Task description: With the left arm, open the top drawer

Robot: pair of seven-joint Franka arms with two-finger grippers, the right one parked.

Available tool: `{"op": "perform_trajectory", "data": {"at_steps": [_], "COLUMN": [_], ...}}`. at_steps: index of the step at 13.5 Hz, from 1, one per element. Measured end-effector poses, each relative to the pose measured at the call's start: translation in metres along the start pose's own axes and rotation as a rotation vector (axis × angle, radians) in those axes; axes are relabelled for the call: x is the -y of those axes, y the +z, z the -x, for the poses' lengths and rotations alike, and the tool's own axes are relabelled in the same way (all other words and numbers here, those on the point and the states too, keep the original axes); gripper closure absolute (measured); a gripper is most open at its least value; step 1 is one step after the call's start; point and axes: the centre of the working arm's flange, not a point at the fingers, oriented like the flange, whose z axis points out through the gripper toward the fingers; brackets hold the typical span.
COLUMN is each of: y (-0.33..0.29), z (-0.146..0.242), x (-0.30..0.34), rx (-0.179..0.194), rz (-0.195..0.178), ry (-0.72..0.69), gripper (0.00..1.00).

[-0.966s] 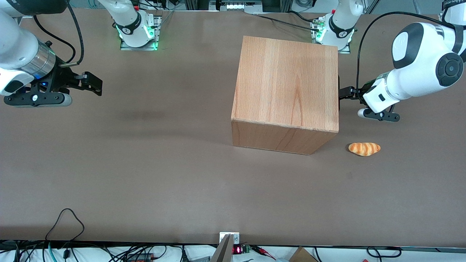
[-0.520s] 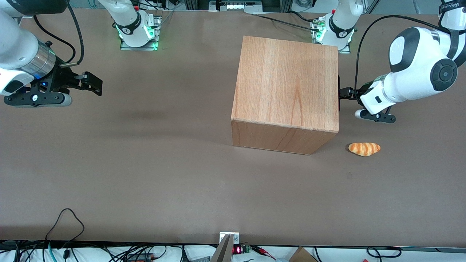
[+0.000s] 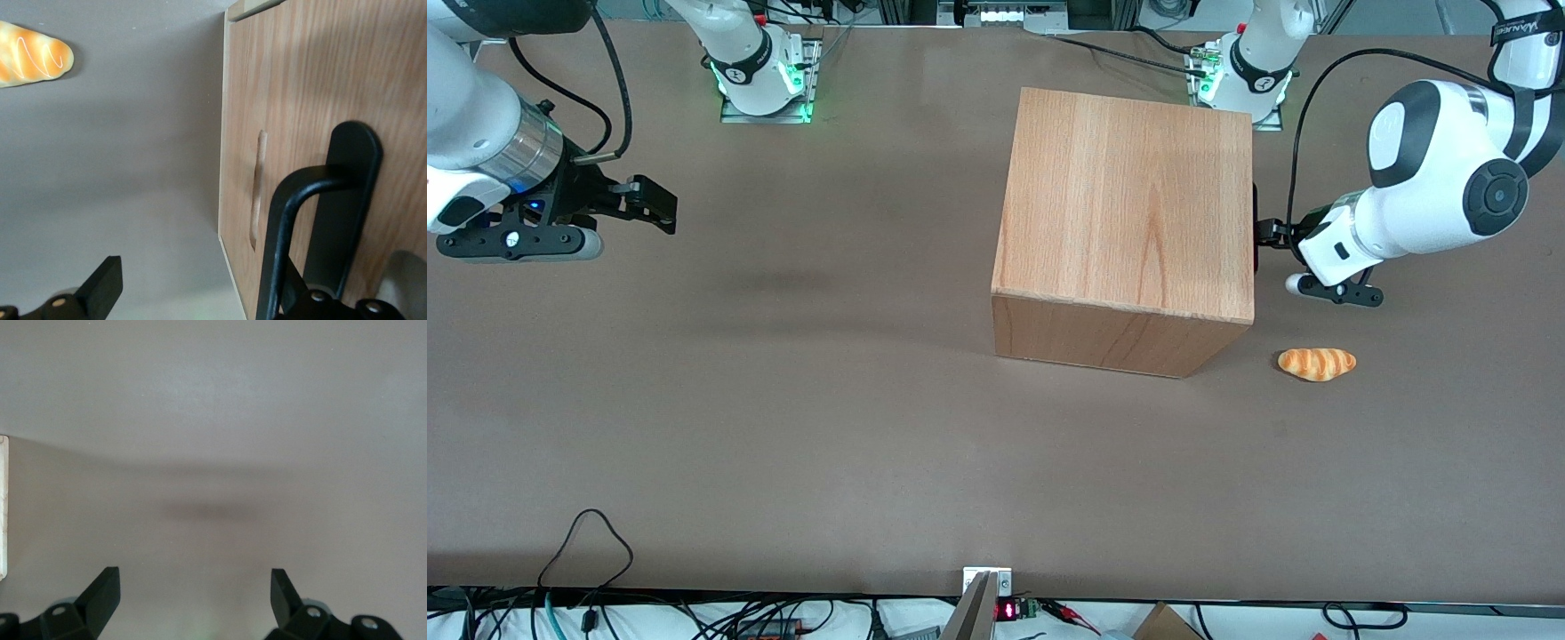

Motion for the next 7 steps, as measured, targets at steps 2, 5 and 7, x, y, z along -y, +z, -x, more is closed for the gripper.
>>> {"op": "perform_trajectory", "data": {"at_steps": [2, 5, 7], "y": [0.0025, 0.0036, 0.0028], "z": [-0.0017, -0.0032, -0.0032], "x": [0.0009, 0.0035, 0.0081], "rx": [0.001, -0.001, -0.003], "rz": [0.000, 0.001, 0.004], "ry": [-0.002, -0.006, -0.014], "gripper": [0.00, 0.00, 0.00]}}
